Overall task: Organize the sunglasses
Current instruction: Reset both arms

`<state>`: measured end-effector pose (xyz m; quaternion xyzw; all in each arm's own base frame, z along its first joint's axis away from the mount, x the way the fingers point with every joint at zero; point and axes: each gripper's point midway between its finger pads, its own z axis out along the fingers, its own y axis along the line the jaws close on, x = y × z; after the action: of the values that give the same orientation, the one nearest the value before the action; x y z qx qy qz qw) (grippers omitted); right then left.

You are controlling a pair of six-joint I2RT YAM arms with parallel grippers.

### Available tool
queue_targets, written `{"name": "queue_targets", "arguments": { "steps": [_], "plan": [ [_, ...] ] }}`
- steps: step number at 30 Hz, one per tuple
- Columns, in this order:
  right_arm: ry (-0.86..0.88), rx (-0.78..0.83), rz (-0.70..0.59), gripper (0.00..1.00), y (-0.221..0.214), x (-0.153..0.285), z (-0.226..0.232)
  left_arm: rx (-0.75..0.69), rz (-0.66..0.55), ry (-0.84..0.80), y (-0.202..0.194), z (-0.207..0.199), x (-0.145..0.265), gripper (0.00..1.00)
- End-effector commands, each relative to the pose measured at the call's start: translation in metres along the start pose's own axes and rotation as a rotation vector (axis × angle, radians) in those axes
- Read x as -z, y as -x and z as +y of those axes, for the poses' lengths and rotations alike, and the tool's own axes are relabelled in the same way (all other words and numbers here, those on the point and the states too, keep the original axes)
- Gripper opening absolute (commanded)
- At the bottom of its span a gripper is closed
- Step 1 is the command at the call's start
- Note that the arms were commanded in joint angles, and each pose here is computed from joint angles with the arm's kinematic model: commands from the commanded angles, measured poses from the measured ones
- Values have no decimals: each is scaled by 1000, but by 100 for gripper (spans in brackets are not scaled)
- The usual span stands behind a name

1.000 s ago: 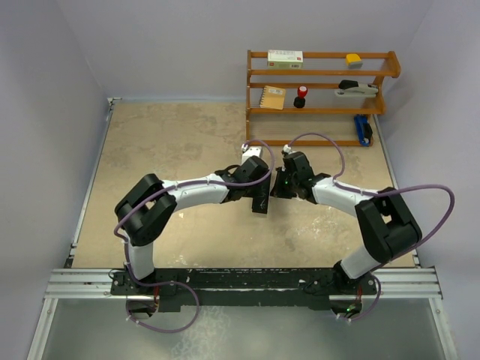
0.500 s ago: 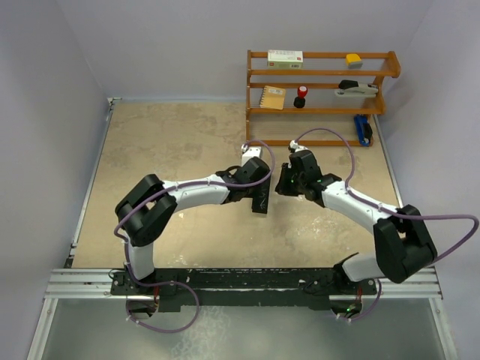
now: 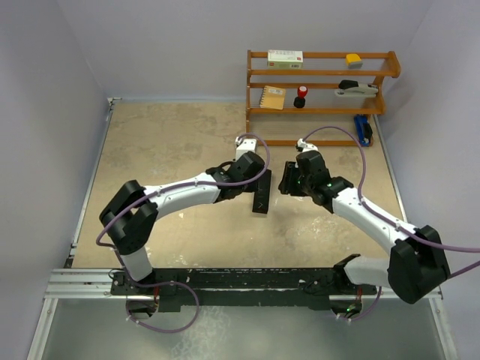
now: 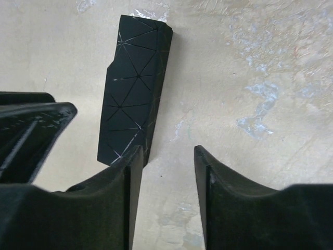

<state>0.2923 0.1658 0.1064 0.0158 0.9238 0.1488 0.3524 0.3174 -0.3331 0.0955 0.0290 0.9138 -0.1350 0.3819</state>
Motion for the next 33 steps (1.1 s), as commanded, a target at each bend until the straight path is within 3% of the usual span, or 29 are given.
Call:
{"name": "queue_targets", "arguments": {
  "steps": [1,7,8,9,16,18,20,33],
  "plan": [
    [-2,14,-34,51,9,13,2,-1,-82,-13,31,-2,23,38],
    [11,15,-38,67,9,20,5,15,-111,-7,40,2,35,57],
    [13,15,-39,93,9,21,6,24,-119,-10,42,2,38,62],
    [14,16,-38,98,9,22,6,29,-126,-19,44,2,40,66],
    [3,12,-49,99,9,31,5,48,-158,-21,51,6,52,72],
    [-3,12,-51,99,9,33,4,51,-155,-4,51,9,54,84],
    [-6,13,-56,99,9,36,3,53,-149,9,50,12,54,90],
    [-6,14,-83,99,13,52,4,41,-202,34,61,25,72,99]
  ]
}}
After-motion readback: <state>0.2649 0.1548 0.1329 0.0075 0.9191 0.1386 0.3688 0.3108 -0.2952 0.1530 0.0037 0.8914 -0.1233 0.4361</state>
